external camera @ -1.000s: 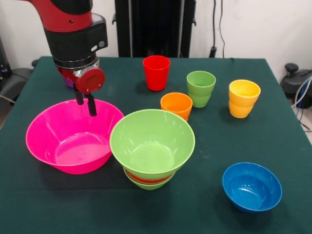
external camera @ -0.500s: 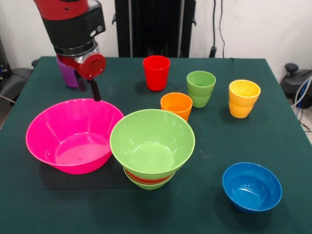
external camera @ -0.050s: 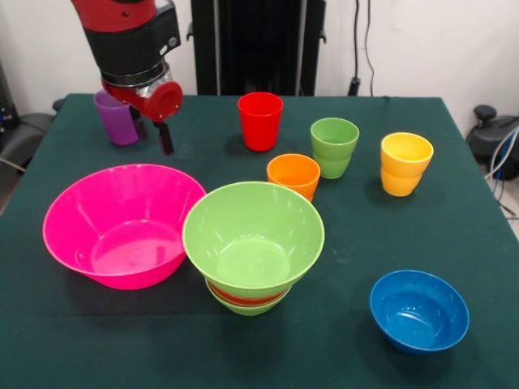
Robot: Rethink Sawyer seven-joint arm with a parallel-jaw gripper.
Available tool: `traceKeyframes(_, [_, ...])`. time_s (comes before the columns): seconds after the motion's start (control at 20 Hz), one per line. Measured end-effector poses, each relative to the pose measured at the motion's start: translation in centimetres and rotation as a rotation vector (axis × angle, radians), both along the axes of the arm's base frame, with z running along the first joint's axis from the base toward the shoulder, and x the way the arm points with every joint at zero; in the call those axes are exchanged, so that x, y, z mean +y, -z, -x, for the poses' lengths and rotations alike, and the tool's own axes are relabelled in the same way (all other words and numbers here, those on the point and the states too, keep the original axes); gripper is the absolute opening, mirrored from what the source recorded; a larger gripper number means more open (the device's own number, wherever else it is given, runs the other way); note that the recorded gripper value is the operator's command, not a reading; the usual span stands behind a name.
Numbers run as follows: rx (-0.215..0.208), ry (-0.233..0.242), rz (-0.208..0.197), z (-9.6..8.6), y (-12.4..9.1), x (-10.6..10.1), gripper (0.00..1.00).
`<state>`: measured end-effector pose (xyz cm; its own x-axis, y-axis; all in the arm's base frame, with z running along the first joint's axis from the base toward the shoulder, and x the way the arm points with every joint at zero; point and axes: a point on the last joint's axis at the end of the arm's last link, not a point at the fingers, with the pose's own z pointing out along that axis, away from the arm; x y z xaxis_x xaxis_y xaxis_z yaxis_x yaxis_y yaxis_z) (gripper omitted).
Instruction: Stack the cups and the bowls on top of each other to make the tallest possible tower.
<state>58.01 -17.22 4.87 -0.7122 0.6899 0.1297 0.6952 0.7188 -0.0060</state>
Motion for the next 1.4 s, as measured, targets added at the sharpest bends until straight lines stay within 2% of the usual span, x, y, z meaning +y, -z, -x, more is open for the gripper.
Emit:
traceKeyframes(0.3, [0.028, -0.023, -0.001, 2.3, 0.8, -0.2, 1.0])
traceKeyframes(0.65, [0.024, -0.051, 0.013, 5.8, 1.7, -1.3, 1.0])
traceKeyframes(0.95, [0.025, -0.04, 0.015, 8.2, 0.6, -3.1, 1.0])
traceKeyframes(1.4, [-0.018, -0.003, 0.033, 8.2, -1.6, -5.9, 1.0])
